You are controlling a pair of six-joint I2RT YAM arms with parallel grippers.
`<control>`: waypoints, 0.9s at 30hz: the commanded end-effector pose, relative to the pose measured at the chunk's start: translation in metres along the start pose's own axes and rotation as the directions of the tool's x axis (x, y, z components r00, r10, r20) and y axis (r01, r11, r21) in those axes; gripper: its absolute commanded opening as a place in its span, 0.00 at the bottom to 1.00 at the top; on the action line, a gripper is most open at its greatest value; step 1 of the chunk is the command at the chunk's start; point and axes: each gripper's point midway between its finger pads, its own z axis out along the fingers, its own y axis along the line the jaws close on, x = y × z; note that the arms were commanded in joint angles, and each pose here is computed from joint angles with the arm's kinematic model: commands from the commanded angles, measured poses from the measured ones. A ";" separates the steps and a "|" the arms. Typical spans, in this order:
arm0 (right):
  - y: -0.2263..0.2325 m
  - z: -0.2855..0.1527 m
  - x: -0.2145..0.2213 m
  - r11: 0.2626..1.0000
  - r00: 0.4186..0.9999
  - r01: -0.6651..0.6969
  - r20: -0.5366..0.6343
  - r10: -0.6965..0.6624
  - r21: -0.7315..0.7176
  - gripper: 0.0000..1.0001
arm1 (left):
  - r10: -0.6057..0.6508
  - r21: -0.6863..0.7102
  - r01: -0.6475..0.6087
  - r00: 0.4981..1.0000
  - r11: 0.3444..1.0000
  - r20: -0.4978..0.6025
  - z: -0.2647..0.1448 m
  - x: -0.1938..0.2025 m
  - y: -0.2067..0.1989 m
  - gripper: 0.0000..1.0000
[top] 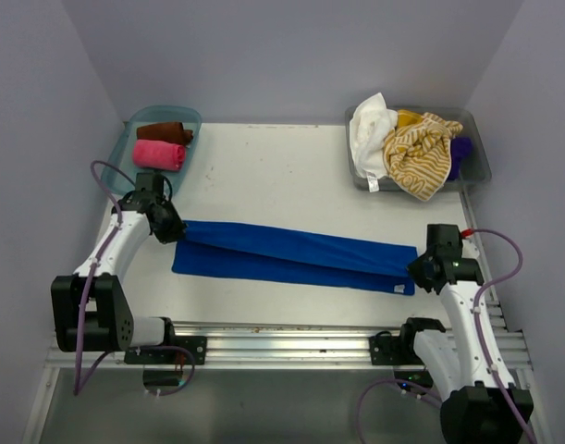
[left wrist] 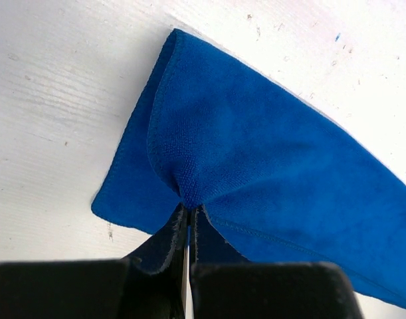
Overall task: Roll the towels
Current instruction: Fold the towel
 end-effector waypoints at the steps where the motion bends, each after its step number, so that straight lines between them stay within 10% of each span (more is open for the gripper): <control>1: -0.005 -0.010 -0.002 1.000 1.000 -0.012 0.008 0.011 0.015 0.00 | 0.004 0.000 -0.004 0.999 1.000 0.040 -0.011 -0.008 0.001 0.00; 16: -0.027 0.012 0.022 0.997 0.999 0.000 -0.045 0.004 0.082 0.00 | -0.005 -0.059 0.003 0.999 0.998 -0.034 0.008 0.025 0.024 0.00; 22: -0.020 0.007 0.019 0.999 0.999 0.018 -0.043 -0.016 0.045 0.42 | 0.000 -0.036 -0.001 1.000 0.999 -0.026 0.002 0.023 0.020 0.59; 27: -0.005 -0.006 -0.008 1.000 0.998 -0.002 0.057 0.002 -0.004 0.55 | 0.029 0.019 -0.031 0.994 0.999 0.108 -0.037 -0.020 -0.002 0.58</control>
